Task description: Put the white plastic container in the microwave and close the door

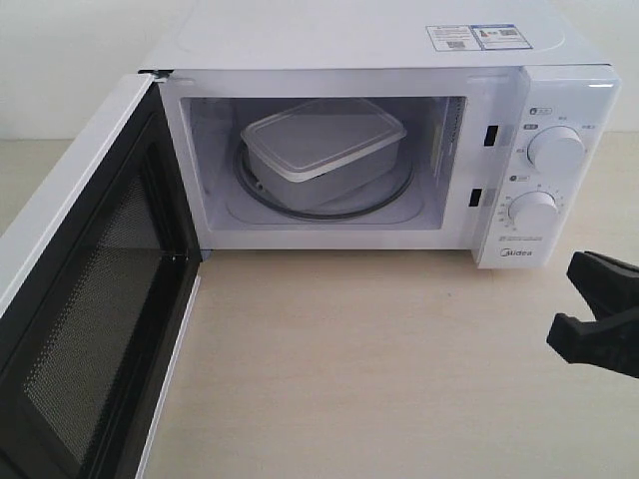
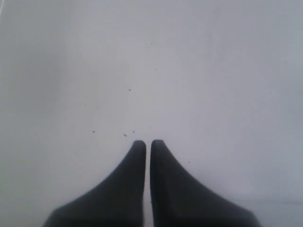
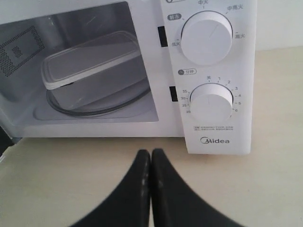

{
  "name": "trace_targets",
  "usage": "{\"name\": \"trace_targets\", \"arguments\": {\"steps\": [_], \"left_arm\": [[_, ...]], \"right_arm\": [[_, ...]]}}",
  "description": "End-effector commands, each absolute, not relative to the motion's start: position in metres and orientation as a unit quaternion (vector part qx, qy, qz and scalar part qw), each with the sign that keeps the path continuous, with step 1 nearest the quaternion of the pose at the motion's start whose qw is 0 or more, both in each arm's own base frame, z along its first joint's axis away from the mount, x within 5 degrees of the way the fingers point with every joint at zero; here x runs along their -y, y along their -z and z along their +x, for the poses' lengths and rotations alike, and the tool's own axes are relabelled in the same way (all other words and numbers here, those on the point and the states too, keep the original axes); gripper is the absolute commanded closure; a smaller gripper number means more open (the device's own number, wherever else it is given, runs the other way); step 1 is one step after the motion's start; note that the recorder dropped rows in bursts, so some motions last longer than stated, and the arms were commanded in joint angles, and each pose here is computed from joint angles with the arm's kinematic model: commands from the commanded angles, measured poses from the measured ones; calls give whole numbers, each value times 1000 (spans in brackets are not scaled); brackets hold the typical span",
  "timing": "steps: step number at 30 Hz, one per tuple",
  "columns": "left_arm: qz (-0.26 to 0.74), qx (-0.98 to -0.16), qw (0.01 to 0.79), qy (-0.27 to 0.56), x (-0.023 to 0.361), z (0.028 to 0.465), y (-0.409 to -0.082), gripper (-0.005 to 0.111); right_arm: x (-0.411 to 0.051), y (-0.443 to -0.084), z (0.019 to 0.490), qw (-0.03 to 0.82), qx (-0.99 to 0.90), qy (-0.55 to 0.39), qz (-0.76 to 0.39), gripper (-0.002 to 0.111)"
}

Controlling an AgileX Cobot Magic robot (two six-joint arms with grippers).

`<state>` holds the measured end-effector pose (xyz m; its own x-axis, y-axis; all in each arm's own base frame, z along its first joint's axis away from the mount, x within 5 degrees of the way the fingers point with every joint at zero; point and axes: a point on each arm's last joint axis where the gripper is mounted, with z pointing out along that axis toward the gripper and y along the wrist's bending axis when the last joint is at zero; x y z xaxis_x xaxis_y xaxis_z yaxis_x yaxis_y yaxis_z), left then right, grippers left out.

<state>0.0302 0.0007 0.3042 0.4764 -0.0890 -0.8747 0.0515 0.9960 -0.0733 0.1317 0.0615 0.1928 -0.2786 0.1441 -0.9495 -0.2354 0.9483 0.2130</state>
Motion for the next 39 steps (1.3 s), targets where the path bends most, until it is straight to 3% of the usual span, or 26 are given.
{"name": "trace_targets", "arguments": {"steps": [1,10,31,35,39], "left_arm": [[15,-581,813,8,1,37,-332,102],[13,-647,762,15,3,72,-344,102],[9,-671,741,22,4,78,-340,102],[4,-714,699,35,5,85,-342,102],[12,-792,609,39,7,98,-347,102]], "right_arm": [[-60,-193,131,608,-778,-154,-33,108],[-60,-194,132,611,-776,-157,-24,108],[-59,-196,132,620,-768,-161,-12,108],[-59,-196,132,620,-768,-161,-12,108],[-59,-196,132,620,-768,-161,-12,108]]}}
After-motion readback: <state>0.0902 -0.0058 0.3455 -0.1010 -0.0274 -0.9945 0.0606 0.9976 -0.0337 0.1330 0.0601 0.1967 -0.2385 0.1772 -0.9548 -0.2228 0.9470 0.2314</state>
